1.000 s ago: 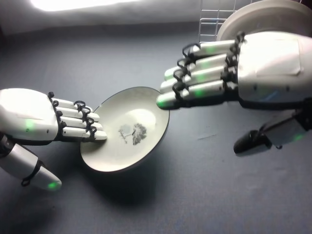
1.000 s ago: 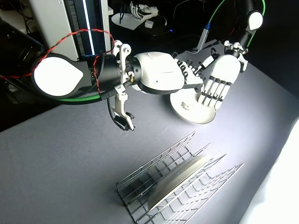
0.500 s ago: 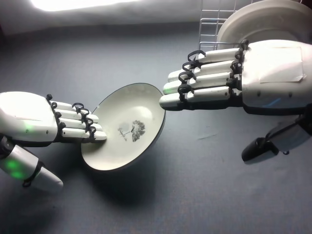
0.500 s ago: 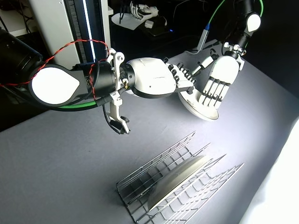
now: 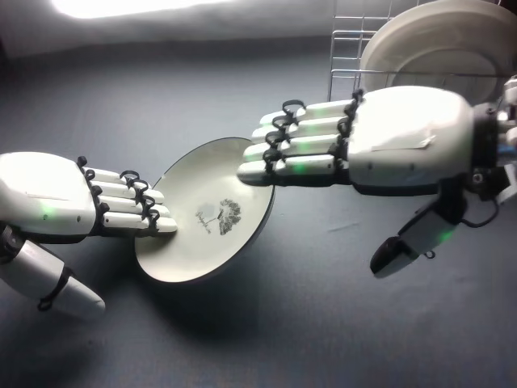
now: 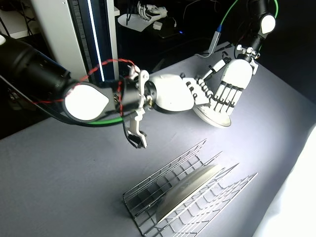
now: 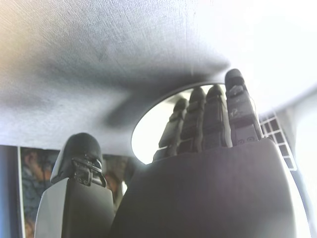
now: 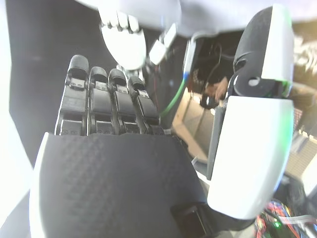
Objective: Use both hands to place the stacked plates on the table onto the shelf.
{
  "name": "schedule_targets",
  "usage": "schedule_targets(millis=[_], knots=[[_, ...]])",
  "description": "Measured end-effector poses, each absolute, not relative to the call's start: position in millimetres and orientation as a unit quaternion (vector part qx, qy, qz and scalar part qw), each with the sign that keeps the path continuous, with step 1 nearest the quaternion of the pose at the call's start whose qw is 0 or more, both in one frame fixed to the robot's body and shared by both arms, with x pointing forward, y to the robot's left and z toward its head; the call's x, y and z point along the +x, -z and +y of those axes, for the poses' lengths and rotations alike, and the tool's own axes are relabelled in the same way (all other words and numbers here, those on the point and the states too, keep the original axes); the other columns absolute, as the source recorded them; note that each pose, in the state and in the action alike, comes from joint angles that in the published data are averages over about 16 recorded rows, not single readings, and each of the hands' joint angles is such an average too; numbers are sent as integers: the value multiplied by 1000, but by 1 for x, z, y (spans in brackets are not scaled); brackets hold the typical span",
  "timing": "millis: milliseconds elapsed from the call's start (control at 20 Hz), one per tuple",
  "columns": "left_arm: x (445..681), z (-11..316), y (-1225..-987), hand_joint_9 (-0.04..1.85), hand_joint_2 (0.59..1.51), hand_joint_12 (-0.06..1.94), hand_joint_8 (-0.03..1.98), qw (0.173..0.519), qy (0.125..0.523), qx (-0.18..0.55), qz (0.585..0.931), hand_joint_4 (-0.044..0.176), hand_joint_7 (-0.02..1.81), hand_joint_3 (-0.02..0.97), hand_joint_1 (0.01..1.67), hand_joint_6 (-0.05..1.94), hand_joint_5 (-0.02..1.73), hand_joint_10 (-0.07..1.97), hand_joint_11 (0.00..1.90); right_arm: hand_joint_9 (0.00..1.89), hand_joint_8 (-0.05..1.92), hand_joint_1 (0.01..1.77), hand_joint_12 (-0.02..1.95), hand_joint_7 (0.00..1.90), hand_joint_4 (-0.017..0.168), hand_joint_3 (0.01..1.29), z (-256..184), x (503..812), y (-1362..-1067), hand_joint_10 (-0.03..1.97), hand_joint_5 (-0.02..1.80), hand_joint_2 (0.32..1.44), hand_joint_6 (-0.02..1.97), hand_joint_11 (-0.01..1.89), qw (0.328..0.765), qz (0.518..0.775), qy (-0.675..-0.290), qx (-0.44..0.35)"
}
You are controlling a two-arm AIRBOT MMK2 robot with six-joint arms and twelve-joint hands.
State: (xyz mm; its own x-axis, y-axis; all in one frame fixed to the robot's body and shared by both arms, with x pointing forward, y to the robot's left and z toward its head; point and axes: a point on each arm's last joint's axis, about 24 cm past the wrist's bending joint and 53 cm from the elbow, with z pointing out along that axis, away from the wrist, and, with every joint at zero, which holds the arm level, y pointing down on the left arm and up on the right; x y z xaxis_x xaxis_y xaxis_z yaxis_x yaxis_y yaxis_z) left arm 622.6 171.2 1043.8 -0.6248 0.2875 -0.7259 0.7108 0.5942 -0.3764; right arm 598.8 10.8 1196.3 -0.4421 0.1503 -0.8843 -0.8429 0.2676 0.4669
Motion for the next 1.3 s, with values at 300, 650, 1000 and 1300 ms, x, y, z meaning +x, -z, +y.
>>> schedule_targets(millis=[300,650,1000,1300], knots=[[622,171,-1044,-24,1181,26,-7,314,338,299,836,-9,-2,19,15,-39,-16,-41,26,16,16,1008,12,13,-1,13,32,613,-1176,-6,20,706,11,21,450,661,-539,-265],[622,170,-1044,-24,1181,25,-7,313,338,298,836,-9,-2,19,15,-39,-16,-41,27,15,16,995,-6,13,1,12,55,625,-1156,-6,21,696,11,21,443,668,-536,-265],[622,170,-1044,-24,1181,25,-7,313,339,297,836,-9,-2,20,15,-39,-17,-41,26,17,17,1003,-6,13,1,12,76,631,-1145,-6,21,695,11,22,441,670,-535,-267],[622,170,-1044,-25,1181,26,-7,312,340,296,836,-9,-2,20,15,-39,-17,-41,26,21,16,998,-1,13,0,12,88,633,-1142,-6,21,696,10,25,440,669,-535,-270]])
